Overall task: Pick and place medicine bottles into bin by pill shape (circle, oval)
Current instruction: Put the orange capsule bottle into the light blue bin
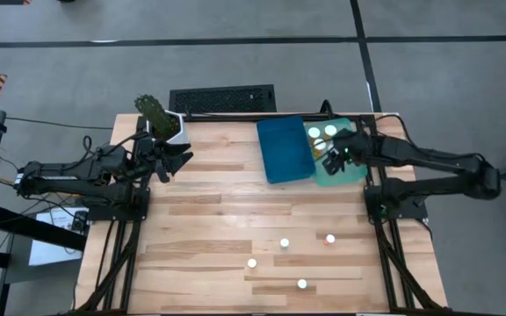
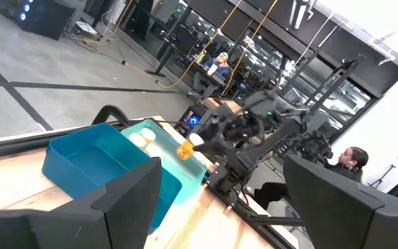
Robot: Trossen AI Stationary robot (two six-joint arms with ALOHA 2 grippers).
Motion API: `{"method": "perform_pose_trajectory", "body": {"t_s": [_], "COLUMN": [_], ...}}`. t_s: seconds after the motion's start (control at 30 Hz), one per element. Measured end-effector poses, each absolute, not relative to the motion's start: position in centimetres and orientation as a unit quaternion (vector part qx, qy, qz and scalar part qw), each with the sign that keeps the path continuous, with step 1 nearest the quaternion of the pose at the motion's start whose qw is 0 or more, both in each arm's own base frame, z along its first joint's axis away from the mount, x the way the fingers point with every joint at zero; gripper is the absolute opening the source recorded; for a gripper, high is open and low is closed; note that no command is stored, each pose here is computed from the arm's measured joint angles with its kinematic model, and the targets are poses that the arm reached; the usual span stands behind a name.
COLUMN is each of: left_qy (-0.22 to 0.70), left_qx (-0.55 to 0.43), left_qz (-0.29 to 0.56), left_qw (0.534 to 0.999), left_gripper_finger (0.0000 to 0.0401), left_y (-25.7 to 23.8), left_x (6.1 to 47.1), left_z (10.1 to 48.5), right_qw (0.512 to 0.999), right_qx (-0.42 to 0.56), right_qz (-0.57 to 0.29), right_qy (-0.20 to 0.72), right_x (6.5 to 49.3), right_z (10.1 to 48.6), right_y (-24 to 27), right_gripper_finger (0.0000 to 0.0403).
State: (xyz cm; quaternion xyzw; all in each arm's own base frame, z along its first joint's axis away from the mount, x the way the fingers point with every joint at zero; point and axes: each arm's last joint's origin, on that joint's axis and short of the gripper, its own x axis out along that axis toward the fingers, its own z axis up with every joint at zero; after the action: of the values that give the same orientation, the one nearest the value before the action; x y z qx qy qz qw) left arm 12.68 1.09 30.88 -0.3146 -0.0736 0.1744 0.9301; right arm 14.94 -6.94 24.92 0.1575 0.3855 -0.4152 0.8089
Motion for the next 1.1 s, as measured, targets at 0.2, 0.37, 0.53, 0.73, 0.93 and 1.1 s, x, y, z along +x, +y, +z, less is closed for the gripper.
{"method": "perform_pose_trajectory", "body": {"t_s": [0.2, 0.37, 0.53, 0.73, 0.93, 1.1], "left_qy": [-0.074, -0.069, -0.064, -0.064, -0.064, -0.065], "left_qx": [-0.315, -0.314, -0.313, -0.313, -0.314, -0.314], "left_qz": [0.174, 0.176, 0.178, 0.178, 0.178, 0.178], "left_qw": [0.93, 0.931, 0.931, 0.931, 0.931, 0.93], "left_gripper_finger": [0.0297, 0.0297, 0.0297, 0.0297, 0.0297, 0.0297], "left_y": [1.1, 1.1, 1.1, 1.1, 1.1, 1.1], "left_x": [12.7, 12.7, 12.7, 12.7, 12.7, 12.7], "left_z": [30.9, 30.8, 30.7, 30.7, 30.7, 30.7], "right_qw": [0.784, 0.771, 0.764, 0.744, 0.74, 0.748], "right_qx": [0.199, 0.209, 0.219, 0.236, 0.243, 0.237], "right_qz": [-0.451, -0.462, -0.474, -0.493, -0.504, -0.505], "right_qy": [0.377, 0.384, 0.379, 0.386, 0.373, 0.359], "right_x": [14.2, 14.7, 15.1, 14.4, 13.8, 13.9], "right_z": [23.5, 22.5, 21.3, 19.2, 17.8, 17.5], "right_y": [-9.3, -10.5, -11.5, -12.0, -12.3, -12.5], "right_gripper_finger": [0.0226, 0.0225, 0.0227, 0.0227, 0.0226, 0.0227]}}
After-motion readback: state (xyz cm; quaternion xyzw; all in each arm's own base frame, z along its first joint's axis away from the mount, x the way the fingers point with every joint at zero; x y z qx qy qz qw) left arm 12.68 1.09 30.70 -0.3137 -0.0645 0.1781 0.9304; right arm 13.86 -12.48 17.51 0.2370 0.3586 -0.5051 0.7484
